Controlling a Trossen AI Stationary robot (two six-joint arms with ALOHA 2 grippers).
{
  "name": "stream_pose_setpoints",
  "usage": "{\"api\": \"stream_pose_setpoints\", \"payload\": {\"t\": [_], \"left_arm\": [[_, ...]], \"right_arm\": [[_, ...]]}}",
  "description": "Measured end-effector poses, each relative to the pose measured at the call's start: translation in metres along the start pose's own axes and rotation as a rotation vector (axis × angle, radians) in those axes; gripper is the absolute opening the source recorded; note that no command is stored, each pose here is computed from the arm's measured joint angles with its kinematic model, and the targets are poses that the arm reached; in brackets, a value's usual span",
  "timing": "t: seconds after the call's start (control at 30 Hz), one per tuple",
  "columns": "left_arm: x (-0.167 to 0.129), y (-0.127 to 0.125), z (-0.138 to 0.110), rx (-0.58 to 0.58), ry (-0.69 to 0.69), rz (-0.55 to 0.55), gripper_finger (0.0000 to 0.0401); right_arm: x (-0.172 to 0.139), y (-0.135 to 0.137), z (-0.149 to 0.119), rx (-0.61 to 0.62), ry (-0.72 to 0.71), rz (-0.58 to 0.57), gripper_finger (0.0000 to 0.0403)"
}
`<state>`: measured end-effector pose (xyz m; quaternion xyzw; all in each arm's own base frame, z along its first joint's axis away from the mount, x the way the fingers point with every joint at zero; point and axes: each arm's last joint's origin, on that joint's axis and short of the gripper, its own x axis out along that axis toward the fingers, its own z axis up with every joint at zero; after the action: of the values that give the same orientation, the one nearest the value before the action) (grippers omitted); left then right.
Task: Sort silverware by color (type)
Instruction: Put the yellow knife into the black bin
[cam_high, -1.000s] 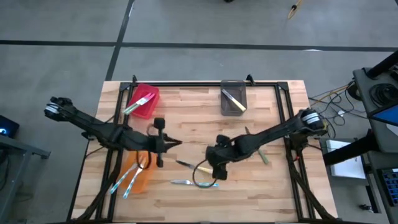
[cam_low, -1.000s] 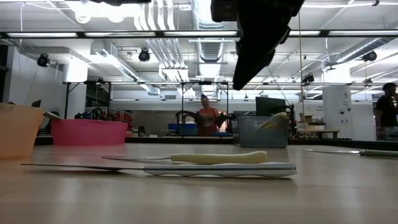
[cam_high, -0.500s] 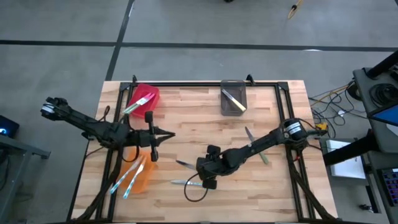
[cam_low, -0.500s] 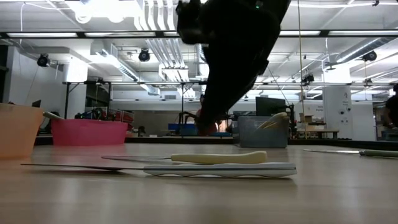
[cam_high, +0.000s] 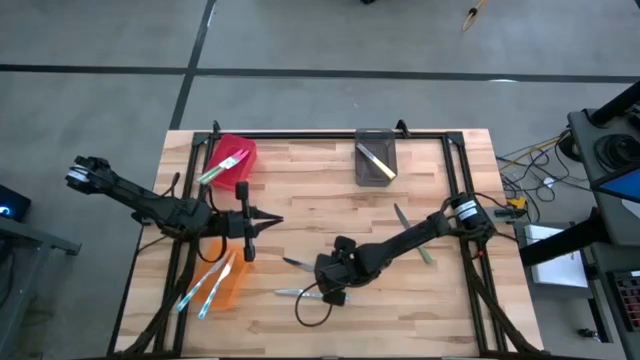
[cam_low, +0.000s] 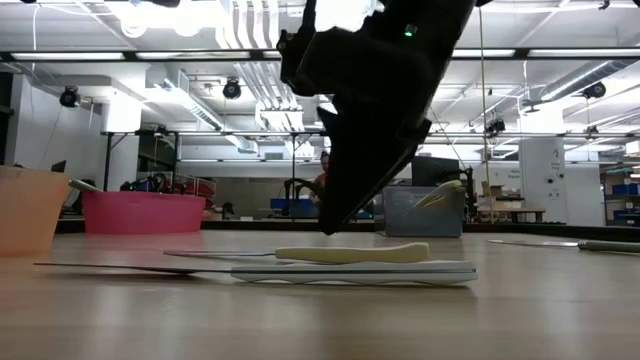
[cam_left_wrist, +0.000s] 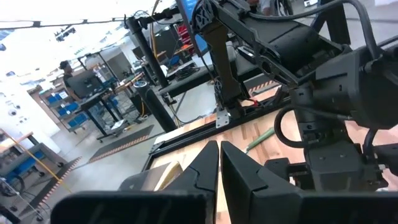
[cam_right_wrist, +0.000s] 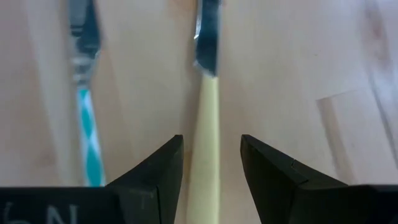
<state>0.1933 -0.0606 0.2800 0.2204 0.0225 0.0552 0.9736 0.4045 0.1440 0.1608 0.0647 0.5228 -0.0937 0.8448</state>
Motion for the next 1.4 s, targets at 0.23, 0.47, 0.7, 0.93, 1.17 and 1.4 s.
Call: {"api": "stream_pose_setpoints", "payload": {"t": [0.23, 0.47, 0.7, 0.93, 1.17, 1.4], "left_arm": [[0.0, 0.001, 0.002, 0.102, -0.006, 0.004, 0.0], [0.001, 0.007, 0.015, 0.245, -0.045, 0.029, 0.0], [0.0, 0.008, 0.018, 0.287, -0.039, 0.027, 0.0], [-0.006, 0.011, 0.012, 0.304, 0.053, 0.048, 0.0], [-0.014, 0.017, 0.008, 0.265, 0.114, 0.107, 0.0], [-0.018, 0.015, 0.0, 0.251, 0.183, 0.076, 0.0]], "right_arm": [[0.025, 0.001, -0.007, -0.025, 0.02, -0.047, 0.0146], [0.045, -0.003, -0.012, -0.026, 0.074, -0.053, 0.0099], [0.042, -0.009, -0.008, -0.014, 0.078, -0.037, 0.0044], [0.017, -0.02, 0.001, 0.011, 0.081, -0.016, 0.0044], [-0.025, -0.04, 0.017, 0.062, 0.045, -0.012, 0.0044], [-0.079, -0.074, 0.038, 0.149, -0.063, 0.019, 0.0044]]}}
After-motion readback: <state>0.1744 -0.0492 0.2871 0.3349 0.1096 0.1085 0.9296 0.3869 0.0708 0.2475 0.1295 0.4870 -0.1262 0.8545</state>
